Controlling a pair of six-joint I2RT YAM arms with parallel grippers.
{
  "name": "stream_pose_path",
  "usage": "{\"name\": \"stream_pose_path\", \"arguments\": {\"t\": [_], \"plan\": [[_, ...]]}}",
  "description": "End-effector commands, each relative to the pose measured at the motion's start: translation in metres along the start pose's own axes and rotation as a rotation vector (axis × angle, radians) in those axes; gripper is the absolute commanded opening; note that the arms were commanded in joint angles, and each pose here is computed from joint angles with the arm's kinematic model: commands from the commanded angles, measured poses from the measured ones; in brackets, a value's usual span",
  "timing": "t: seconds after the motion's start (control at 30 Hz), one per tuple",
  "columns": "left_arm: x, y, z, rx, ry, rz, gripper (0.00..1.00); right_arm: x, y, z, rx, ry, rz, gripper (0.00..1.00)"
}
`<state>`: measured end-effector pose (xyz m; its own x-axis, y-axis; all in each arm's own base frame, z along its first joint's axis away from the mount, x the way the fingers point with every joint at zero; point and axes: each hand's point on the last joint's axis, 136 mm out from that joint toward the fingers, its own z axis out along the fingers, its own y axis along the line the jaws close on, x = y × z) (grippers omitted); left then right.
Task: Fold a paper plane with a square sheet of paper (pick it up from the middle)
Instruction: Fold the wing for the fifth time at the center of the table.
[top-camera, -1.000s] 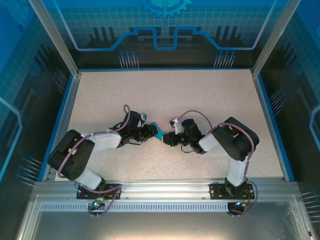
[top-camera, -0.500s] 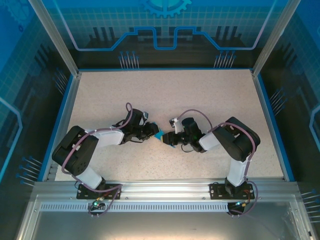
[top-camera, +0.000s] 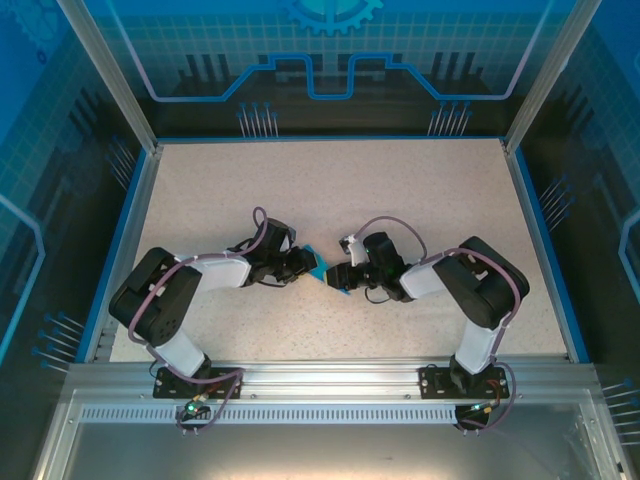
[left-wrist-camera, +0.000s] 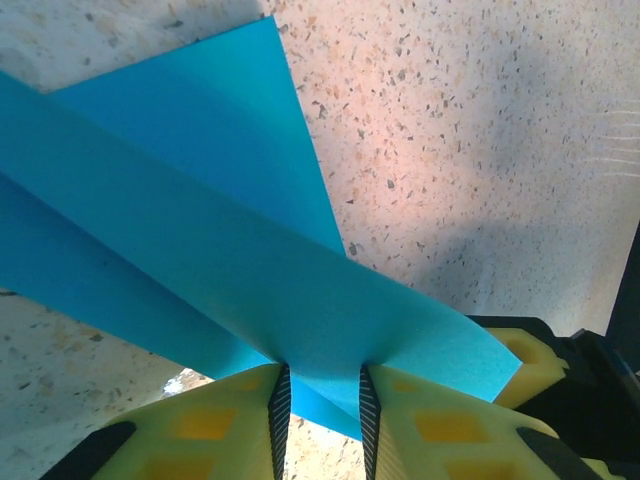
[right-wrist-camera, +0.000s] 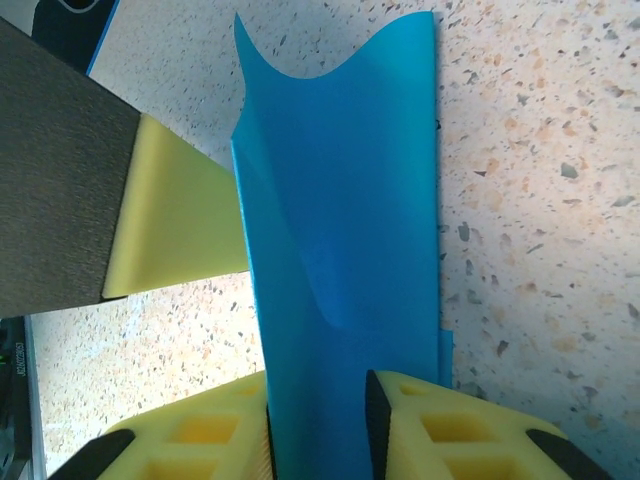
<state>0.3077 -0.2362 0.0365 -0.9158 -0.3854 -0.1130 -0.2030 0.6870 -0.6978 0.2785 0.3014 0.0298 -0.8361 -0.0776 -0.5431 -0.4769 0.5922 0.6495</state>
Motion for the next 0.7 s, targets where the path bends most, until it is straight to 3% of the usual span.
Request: {"name": "stream_pose_path", "arguments": {"t": [0.0,0.13,0.43,0.67], "plan": [[-0.002,-0.002,0.002,-0.020,0.004,-0.007,0.29,-0.016,0.004,-0.005,0.008,-0.024,-0.028,0.30],[-0.002,-0.001,0.002,-0.022,0.006,-0.008,0.29,-0.019,0.004,-0.003,0.010,-0.023,-0.034,0.29],[-0.002,-0.013,-0.008,0.024,-0.010,0.014,0.31,-0.011,-0.011,0.003,0.037,0.003,0.042,0.13],[0.000,-0.029,-0.021,0.097,-0.024,0.051,0.35,-0.009,-0.011,0.009,-0.056,0.030,0.128,0.07]]}}
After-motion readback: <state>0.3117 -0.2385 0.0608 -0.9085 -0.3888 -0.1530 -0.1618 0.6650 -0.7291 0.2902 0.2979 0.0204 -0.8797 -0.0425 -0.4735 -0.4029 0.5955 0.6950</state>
